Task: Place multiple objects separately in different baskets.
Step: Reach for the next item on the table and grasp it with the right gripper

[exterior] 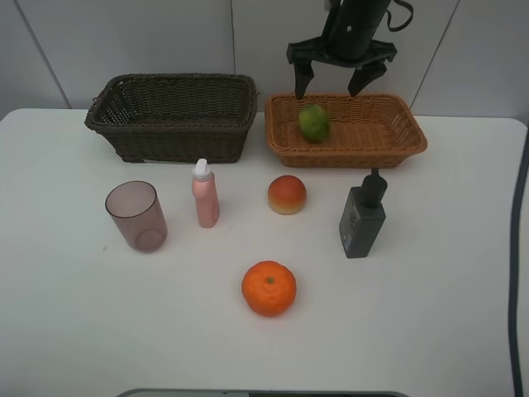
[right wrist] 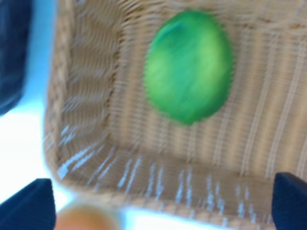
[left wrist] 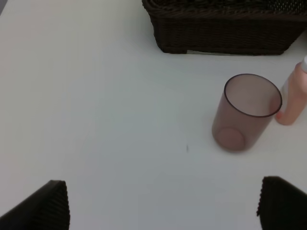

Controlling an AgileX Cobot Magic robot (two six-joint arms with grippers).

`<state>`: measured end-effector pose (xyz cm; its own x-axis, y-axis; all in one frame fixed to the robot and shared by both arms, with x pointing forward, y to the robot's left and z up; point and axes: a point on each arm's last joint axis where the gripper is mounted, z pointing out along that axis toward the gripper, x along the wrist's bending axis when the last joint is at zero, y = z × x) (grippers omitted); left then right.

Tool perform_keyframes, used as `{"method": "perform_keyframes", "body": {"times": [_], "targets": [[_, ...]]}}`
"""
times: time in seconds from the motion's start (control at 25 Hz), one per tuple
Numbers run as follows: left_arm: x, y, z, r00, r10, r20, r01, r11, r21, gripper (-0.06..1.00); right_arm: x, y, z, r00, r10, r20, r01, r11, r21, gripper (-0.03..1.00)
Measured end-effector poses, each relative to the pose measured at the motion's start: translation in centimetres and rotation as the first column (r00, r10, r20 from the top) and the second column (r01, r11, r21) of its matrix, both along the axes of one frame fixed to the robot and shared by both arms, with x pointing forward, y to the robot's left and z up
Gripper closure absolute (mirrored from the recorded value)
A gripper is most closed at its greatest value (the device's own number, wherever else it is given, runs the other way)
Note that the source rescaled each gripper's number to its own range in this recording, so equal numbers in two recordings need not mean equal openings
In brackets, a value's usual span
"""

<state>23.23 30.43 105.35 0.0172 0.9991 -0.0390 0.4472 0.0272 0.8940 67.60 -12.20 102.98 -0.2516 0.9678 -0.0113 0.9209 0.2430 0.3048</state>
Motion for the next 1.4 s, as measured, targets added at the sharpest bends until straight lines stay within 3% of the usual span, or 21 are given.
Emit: {"method": "perform_keyframes", "body": {"times": [0.2, 0.56, 0.88, 1.4], "targets": [[0.0, 0.0, 0.0, 1.0, 0.0, 0.0, 0.0, 1.0, 0.0, -0.05, -4.2, -0.4, 1.8, 0.999, 0.006, -0.035, -0.007, 1.0, -0.011, -0.03], [0.0, 0.0, 0.0, 1.0, 0.0, 0.0, 0.0, 1.0, 0.0, -0.05, -12.8, -3.1, 2.0, 0.993, -0.082, -0.087, 0.082, 0.997, -0.003, -0.03], [0.0, 0.0, 0.0, 1.0, 0.0, 0.0, 0.0, 1.0, 0.0, -0.05, -14.3, -4.1, -1.2, 0.978, -0.162, -0.135, 0.157, 0.987, -0.043, -0.03], [0.0, 0.0, 0.0, 1.0, 0.0, 0.0, 0.0, 1.0, 0.0, -0.05, -13.7, -3.8, -4.9, 0.967, -0.175, -0.187, 0.162, 0.983, -0.081, -0.03]]}}
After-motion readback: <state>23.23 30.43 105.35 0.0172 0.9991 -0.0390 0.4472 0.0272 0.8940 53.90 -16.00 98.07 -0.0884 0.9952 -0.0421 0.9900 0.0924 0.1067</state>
